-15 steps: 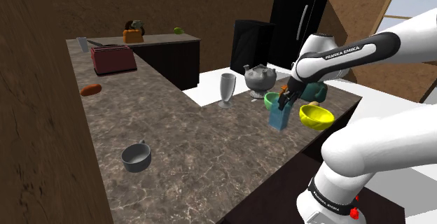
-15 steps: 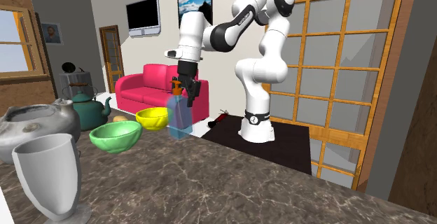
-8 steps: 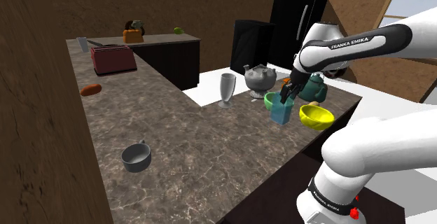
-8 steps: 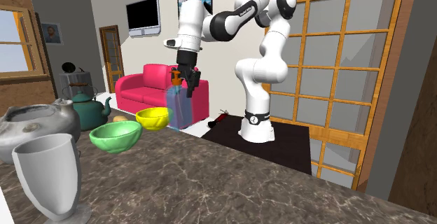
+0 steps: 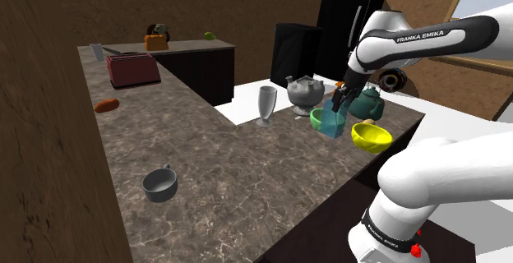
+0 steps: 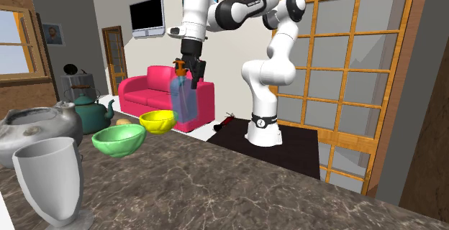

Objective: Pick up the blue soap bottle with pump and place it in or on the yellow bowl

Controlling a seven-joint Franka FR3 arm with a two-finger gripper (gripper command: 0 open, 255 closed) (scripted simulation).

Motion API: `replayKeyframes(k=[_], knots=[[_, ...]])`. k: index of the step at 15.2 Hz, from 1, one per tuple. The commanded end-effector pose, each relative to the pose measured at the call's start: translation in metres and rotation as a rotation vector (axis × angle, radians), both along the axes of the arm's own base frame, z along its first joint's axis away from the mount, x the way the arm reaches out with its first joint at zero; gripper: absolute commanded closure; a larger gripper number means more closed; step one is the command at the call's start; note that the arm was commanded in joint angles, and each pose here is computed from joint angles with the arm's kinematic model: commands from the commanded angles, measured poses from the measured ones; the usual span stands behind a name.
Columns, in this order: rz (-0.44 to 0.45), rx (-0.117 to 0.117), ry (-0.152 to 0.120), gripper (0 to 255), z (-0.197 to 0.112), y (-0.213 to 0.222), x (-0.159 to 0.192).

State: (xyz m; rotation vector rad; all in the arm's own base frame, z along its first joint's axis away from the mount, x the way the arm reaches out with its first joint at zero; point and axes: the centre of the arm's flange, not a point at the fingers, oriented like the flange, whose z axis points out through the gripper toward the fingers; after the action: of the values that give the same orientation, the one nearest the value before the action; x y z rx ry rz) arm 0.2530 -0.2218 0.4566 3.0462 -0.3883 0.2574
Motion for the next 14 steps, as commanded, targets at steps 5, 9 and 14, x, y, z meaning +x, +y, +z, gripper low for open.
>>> replayKeyframes(k=[5, 9, 14], knots=[[0.0, 0.0, 0.0, 255, 0.021, -0.023, -0.012], [0.0, 0.0, 0.0, 255, 0.026, -0.069, -0.037], [0.0, 0.0, 0.0, 255, 0.031, -0.128, -0.067]])
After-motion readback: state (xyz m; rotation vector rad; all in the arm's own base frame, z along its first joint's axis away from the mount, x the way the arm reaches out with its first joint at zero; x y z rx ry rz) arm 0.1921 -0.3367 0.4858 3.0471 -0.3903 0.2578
